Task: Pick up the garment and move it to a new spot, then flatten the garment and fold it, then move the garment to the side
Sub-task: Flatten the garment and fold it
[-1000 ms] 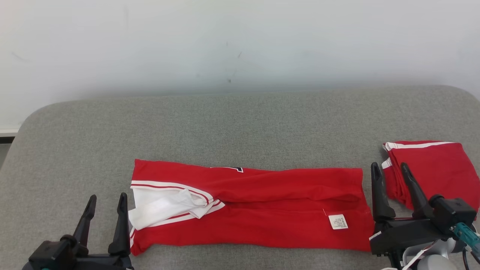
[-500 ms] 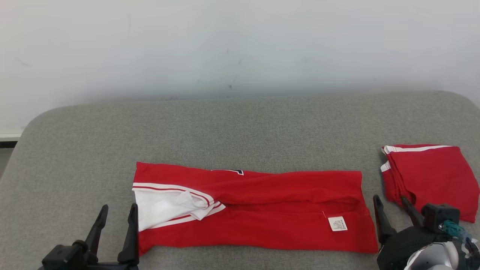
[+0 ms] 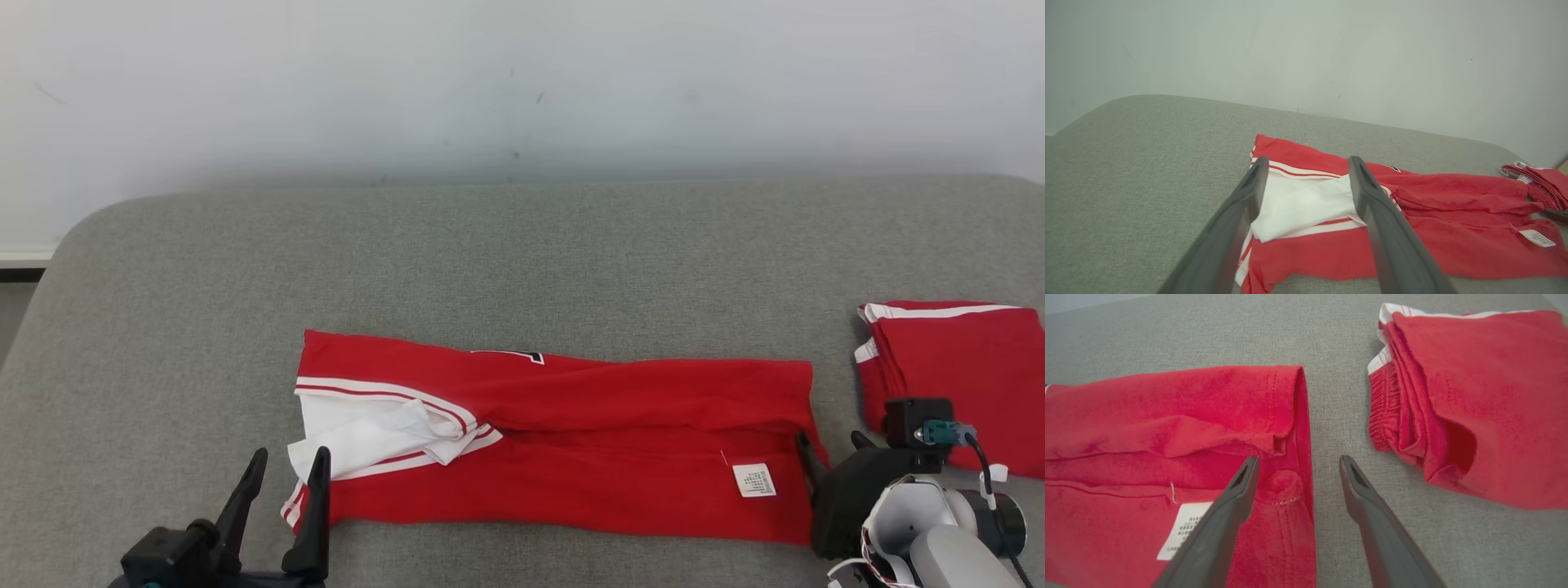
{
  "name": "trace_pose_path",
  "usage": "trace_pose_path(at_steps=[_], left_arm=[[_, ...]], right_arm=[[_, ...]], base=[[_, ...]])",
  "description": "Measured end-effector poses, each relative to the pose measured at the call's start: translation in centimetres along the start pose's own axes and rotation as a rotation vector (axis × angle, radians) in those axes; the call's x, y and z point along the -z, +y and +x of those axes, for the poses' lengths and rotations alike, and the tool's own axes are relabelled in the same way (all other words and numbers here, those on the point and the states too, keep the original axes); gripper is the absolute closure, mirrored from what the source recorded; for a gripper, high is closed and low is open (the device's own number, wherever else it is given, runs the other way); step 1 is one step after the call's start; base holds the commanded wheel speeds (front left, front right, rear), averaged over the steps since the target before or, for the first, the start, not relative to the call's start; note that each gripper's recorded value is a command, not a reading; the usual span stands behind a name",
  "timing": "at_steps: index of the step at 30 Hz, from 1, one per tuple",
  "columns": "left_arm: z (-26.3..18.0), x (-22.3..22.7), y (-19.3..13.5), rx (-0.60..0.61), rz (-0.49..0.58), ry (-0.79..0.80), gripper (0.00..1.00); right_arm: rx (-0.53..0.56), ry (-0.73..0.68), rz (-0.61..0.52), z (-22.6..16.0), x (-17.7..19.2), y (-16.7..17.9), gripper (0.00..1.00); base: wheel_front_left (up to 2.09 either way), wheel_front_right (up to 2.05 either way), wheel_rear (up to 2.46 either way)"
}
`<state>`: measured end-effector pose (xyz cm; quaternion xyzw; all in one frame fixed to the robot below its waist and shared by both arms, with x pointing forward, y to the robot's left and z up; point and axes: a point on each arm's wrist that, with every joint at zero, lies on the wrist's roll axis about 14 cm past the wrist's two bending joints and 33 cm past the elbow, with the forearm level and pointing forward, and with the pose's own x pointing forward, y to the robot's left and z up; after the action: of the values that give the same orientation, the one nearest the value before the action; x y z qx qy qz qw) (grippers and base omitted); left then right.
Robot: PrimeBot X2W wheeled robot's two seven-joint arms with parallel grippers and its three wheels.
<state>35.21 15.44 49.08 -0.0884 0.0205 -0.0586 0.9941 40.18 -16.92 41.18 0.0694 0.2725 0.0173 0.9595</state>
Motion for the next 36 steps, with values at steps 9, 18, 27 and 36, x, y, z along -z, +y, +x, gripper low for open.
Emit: trace_pose_path(at_steps=[9, 18, 27, 36], left_arm=[[-0.1, 0.8, 0.7, -0.02, -0.004, 0.03, 0.0], [0.2, 1.0, 0.7, -0.019, -0.011, 0.041, 0.0], [0.1, 1.5, 0.6, -0.011, -0.015, 0.062, 0.0], [-0.2, 1.8, 0.6, -0.014, -0.039, 0.072, 0.0]], right_arm=[[-0.002, 0.102, 0.022, 1.4, 1.4, 0.8, 0.0], [0.026, 0.153, 0.031, 1.9, 2.5, 0.1, 0.0], [0.034, 0.181, 0.083, 2.6, 2.5, 0.5, 0.0], [0.03, 0.241, 0.088, 2.9, 2.9, 0.9, 0.15]], base=[[0.0, 0.0, 0.0], [0.0, 0.0, 0.0], [0.0, 0.0, 0.0], [0.0, 0.0, 0.0]])
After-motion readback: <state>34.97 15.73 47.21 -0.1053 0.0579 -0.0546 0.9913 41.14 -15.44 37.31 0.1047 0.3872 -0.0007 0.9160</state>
